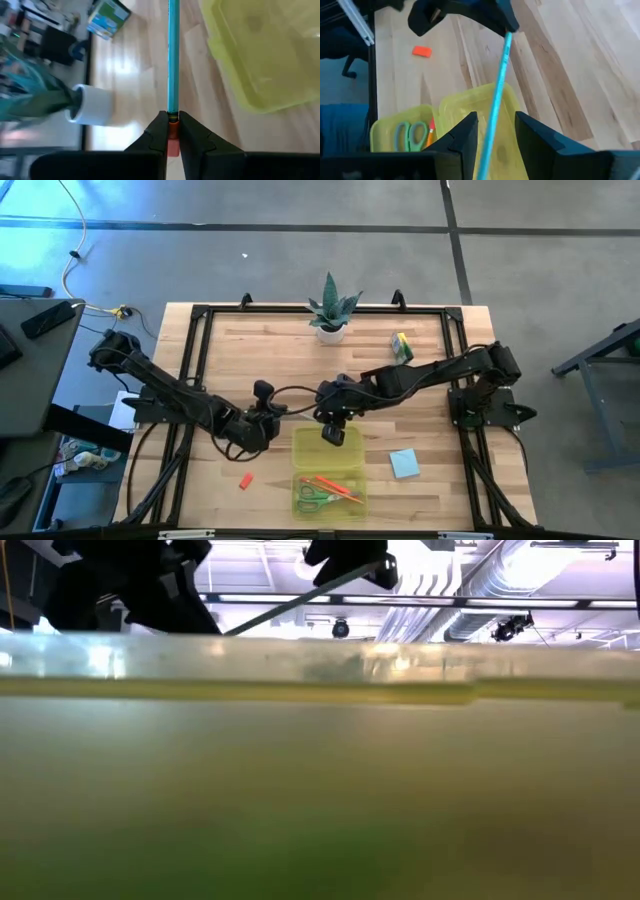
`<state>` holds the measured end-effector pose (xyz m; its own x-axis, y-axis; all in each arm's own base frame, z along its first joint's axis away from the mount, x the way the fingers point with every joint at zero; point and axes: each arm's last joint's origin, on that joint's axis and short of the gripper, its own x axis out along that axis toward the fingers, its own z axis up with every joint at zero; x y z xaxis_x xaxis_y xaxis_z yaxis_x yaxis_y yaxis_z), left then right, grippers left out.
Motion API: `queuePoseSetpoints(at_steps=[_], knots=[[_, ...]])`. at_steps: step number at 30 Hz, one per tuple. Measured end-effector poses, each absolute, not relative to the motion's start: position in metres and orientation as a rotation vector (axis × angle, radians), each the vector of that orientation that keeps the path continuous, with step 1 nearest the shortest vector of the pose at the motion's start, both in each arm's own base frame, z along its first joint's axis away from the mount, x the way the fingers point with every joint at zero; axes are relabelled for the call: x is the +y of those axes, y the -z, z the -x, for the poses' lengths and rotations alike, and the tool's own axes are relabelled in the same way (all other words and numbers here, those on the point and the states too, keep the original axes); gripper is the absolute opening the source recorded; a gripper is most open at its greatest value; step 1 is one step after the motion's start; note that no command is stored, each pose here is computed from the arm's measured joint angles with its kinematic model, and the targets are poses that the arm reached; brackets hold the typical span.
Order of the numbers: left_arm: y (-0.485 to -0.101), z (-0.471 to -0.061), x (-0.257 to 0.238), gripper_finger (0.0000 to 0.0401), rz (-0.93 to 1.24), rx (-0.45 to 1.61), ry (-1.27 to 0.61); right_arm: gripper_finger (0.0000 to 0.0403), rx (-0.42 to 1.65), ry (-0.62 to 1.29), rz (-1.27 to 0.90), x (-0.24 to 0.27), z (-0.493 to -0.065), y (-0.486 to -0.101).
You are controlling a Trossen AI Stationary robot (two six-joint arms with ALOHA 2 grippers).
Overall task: Pack school essentials
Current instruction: Put the blue pencil into the yellow supply box
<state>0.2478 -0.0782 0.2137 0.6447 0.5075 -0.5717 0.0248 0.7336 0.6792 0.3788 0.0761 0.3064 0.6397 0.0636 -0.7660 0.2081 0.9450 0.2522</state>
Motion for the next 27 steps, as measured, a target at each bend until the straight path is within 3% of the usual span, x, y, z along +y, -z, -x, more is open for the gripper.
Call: queuePoseSetpoints(at_steps=[27], knots=[[-0.2212,-0.2519,-0.0784,0.0017,-0.868,0.78,-0.411,0.0119,0.9,0.146,-0.484,0.0737,-0.3778,-0.3049]])
